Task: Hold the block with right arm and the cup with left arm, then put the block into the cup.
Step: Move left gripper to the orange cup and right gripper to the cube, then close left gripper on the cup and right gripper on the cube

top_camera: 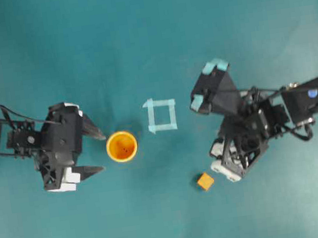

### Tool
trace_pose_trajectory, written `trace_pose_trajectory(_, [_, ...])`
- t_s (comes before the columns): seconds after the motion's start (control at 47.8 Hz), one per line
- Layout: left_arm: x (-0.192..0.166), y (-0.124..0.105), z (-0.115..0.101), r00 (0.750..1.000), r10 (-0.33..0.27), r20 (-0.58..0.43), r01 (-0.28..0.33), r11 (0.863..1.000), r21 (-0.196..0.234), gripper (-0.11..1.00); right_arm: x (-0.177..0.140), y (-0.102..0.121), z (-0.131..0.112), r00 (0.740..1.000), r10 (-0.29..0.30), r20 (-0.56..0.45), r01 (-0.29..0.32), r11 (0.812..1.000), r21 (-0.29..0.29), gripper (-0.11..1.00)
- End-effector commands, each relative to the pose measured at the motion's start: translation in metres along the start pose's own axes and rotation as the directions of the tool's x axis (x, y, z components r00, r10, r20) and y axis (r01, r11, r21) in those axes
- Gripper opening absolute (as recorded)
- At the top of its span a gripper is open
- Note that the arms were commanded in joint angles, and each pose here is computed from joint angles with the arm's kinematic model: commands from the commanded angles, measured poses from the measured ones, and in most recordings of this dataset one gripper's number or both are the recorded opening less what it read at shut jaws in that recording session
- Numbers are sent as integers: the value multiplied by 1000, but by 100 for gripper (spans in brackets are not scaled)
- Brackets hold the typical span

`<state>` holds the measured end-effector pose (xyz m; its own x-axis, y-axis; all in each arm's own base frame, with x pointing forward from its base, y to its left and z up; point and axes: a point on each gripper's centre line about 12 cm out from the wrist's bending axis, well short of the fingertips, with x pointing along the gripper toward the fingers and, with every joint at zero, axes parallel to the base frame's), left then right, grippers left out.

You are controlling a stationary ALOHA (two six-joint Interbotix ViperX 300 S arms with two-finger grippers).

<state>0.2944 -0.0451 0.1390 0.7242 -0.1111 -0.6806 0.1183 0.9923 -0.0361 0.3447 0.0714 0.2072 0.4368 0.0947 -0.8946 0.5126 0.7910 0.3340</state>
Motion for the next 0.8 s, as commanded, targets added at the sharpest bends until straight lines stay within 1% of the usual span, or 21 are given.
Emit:
trace_pose_trajectory(0.0, [3, -1, 4, 1000, -3, 14, 3, 1000, -16, 80, -6, 11, 2, 999, 30, 12, -30, 1000, -5, 59])
trace_pose_trajectory(0.126, [12, -1, -7, 1000, -2, -20, 0, 998, -58, 82, -4, 15, -2, 999, 33, 4, -33, 999, -13, 59])
trace_pose_trajectory(0.272, [20, 0, -11, 1000, -3, -6, 2, 996, -93, 84, -3, 17, -4, 999, 33, -1, -33, 999, -23, 59])
trace_pose_trajectory(0.356, [25, 0, -12, 1000, -3, 0, 3, 995, -102, 86, 0, 20, -6, 999, 32, -7, -32, 999, -27, 59])
trace_pose_trajectory(0.481, [32, 1, -11, 1000, 0, -2, 0, 995, -104, 86, 3, 25, -7, 999, 32, -14, -32, 999, -35, 59])
trace_pose_trajectory(0.775, [49, 11, -1, 1000, 23, 9, -22, 992, -121, 86, 10, 35, -4, 999, 39, -13, -40, 998, -46, 59])
